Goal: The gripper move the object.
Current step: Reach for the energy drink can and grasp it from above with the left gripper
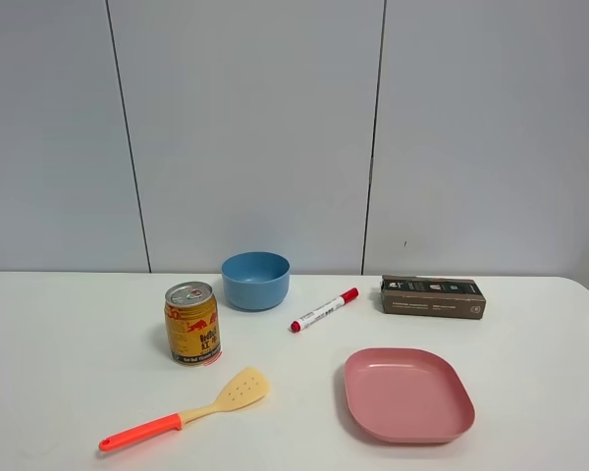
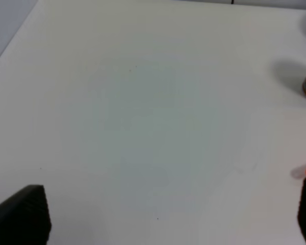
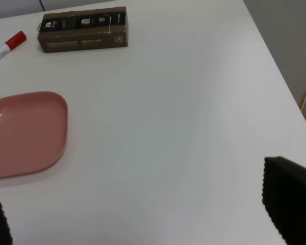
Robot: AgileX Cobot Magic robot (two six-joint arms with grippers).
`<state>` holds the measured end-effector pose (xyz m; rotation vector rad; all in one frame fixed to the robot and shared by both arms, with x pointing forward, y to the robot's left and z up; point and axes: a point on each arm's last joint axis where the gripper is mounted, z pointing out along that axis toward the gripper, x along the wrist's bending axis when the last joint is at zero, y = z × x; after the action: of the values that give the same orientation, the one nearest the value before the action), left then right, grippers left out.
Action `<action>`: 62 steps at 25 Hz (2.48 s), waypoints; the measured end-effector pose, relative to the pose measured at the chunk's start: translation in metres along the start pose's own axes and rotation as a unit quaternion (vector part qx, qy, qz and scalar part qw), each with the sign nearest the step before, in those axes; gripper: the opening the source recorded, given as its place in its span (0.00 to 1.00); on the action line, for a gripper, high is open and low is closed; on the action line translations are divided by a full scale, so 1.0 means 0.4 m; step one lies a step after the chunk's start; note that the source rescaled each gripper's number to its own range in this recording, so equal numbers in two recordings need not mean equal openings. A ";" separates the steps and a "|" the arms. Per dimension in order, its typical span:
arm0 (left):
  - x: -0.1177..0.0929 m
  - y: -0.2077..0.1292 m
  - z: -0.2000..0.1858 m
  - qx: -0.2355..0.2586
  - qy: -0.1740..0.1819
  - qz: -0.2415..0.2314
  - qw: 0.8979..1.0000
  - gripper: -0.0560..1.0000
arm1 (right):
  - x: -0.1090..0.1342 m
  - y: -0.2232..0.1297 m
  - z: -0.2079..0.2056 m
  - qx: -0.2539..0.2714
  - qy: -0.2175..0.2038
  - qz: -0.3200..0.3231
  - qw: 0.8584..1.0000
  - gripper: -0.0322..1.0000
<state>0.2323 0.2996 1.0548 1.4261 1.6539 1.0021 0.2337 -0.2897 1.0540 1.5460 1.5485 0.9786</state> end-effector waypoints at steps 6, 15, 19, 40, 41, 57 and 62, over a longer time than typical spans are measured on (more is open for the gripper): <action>0.000 0.000 0.000 0.000 0.000 0.000 1.000 0.99 | 0.000 0.000 0.000 0.000 0.000 0.000 1.000 1.00; 0.000 0.000 0.000 0.000 0.000 0.000 1.000 0.99 | 0.000 0.000 0.000 0.000 0.000 0.000 1.000 1.00; 0.000 0.000 0.000 0.000 0.000 0.000 1.000 0.99 | 0.000 0.000 0.000 0.000 0.000 0.000 1.000 1.00; 0.000 0.000 0.000 0.000 0.000 0.000 1.000 0.99 | 0.000 0.000 0.000 0.000 0.000 0.000 1.000 1.00; 0.000 0.000 0.000 0.000 0.000 0.000 1.000 0.99 | 0.000 0.000 0.000 0.000 0.000 0.000 1.000 1.00; -0.013 0.237 0.110 0.072 -0.015 0.011 0.997 0.99 | 0.000 0.000 0.000 0.000 0.000 0.000 1.000 1.00; -0.017 0.321 0.184 0.066 -0.019 0.027 0.997 0.99 | 0.000 0.000 0.000 0.000 0.000 0.000 1.000 1.00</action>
<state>0.3540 0.3112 1.1385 1.5748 1.6879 0.9038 0.2337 -0.2897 1.0540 1.5460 1.5485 0.9786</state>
